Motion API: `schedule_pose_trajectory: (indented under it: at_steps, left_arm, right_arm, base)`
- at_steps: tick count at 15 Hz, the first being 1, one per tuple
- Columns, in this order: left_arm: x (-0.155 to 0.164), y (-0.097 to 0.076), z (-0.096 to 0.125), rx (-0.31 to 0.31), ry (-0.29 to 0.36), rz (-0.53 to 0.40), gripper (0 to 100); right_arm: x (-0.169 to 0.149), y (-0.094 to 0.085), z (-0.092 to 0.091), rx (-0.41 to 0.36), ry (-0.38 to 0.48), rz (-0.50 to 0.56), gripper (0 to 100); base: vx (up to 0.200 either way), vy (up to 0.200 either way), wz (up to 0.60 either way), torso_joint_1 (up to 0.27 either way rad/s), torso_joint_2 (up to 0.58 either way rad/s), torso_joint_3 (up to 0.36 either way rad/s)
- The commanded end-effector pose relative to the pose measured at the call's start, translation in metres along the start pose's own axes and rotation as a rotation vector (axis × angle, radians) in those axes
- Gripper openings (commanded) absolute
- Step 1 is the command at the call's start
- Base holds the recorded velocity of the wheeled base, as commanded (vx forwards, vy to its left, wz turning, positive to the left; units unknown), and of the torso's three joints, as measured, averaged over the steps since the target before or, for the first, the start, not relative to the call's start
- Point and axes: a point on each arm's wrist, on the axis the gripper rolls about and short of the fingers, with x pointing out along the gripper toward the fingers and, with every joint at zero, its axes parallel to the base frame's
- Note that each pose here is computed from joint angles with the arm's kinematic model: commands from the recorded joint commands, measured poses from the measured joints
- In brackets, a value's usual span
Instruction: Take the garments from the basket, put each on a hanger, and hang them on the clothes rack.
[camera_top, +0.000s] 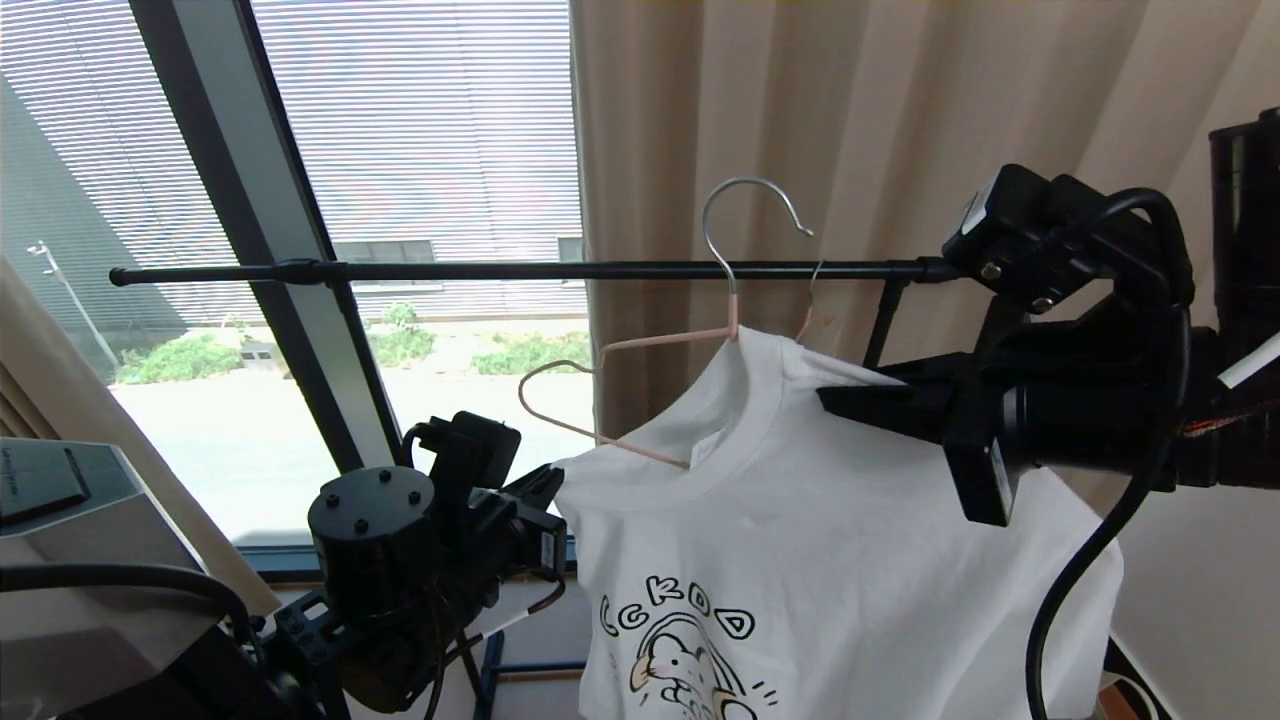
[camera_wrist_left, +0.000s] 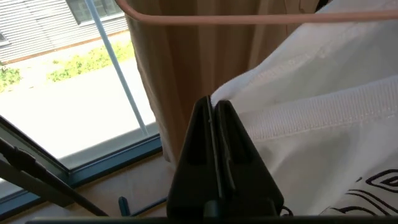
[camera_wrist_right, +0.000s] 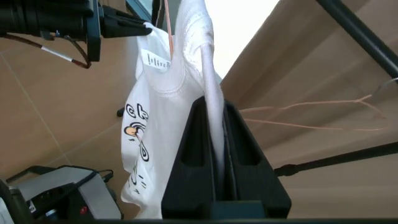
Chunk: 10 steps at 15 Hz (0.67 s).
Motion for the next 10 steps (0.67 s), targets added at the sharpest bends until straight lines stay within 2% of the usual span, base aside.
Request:
schedule_pose_trajectory:
  at_steps: [1, 2, 3, 6, 10]
  left_arm:
    - [0.001, 0.003, 0.000, 0.000, 0.001, 0.010, 0]
    - [0.001, 0.003, 0.000, 0.000, 0.001, 0.010, 0]
    - [0.001, 0.005, 0.000, 0.000, -0.001, 0.017, 0]
    - [0.001, 0.006, 0.000, 0.015, 0.000, 0.020, 0]
    - [0.002, 0.014, -0.001, 0.011, 0.004, 0.048, 0]
  right_arm:
    - [-0.011, -0.003, -0.027, 0.033, -0.014, -0.018, 0]
    - [-0.011, -0.003, -0.027, 0.033, -0.014, -0.018, 0]
    - [-0.016, 0.000, -0.043, 0.057, -0.022, -0.037, 0]
    - [-0.026, 0.007, -0.060, 0.071, -0.037, -0.041, 0]
    - [-0.031, 0.007, -0.063, 0.089, -0.045, -0.044, 0]
  base:
    - [0.000, 0.000, 0.00, 0.000, 0.00, 0.000]
    - [0.000, 0.000, 0.00, 0.000, 0.00, 0.000]
    - [0.000, 0.000, 0.00, 0.000, 0.00, 0.000]
    - [0.000, 0.000, 0.00, 0.000, 0.00, 0.000]
    - [0.000, 0.000, 0.00, 0.000, 0.00, 0.000]
